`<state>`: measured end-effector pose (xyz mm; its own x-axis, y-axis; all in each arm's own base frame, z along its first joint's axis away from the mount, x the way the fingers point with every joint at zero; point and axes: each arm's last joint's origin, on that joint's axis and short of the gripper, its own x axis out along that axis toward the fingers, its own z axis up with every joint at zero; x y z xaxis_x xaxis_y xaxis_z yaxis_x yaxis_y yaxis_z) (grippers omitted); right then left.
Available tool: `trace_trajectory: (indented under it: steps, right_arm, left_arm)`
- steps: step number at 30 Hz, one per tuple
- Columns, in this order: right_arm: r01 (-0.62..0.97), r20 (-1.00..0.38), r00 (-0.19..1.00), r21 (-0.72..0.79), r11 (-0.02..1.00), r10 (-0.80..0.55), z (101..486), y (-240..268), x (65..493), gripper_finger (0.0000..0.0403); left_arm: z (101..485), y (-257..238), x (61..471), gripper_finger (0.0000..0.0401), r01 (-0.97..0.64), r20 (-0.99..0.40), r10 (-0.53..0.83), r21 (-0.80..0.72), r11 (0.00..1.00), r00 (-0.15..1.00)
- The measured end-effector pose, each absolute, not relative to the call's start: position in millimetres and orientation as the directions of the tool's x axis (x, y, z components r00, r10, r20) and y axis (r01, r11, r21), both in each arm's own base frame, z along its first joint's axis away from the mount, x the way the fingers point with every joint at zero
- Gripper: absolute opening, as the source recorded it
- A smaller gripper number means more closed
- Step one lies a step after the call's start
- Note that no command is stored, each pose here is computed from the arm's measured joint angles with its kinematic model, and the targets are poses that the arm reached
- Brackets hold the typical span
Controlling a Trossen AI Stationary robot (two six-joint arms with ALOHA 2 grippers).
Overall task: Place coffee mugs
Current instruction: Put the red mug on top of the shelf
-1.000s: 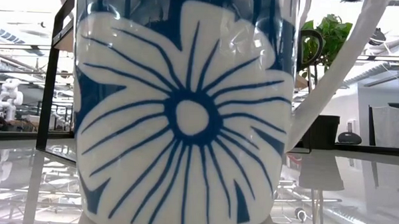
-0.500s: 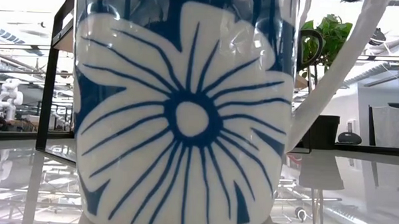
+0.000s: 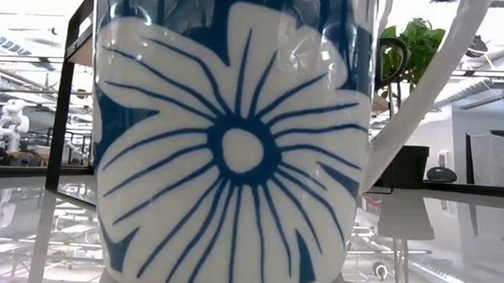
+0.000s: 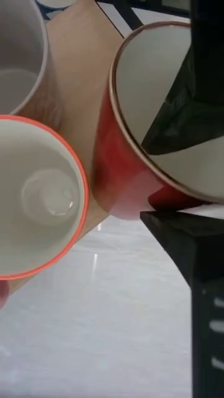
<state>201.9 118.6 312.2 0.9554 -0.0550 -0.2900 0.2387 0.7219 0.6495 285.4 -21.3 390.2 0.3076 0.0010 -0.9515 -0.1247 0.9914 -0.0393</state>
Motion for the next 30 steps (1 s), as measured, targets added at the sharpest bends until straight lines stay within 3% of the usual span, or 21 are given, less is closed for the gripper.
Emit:
trace_trajectory:
  steps: [9,15,21,30]
  right_arm:
    - [0.241,-0.29,0.955,0.659,0.713,-0.055,312.2,118.5,201.9,0.0]
    - [0.241,-0.29,0.956,0.66,0.711,-0.054,312.2,118.6,201.8,0.0]
    - [0.241,-0.29,0.955,0.66,0.712,-0.055,312.2,118.6,201.9,0.0]
    - [0.245,-0.294,0.954,0.654,0.715,-0.058,311.7,118.5,201.7,0.0]
  left_arm:
    - [389.7,-22.2,286.5,0.0024,-0.089,-0.95,-0.03,-0.06,0.994,0.311]
    - [389.2,-21.3,284.9,0.0025,-0.095,-0.955,-0.047,-0.078,0.992,0.293]
    - [389.0,-20.8,283.7,0.0059,-0.084,-0.959,-0.037,-0.063,0.994,0.282]
    - [389.5,-21.0,284.0,0.0074,-0.071,-0.957,-0.048,-0.071,0.995,0.287]
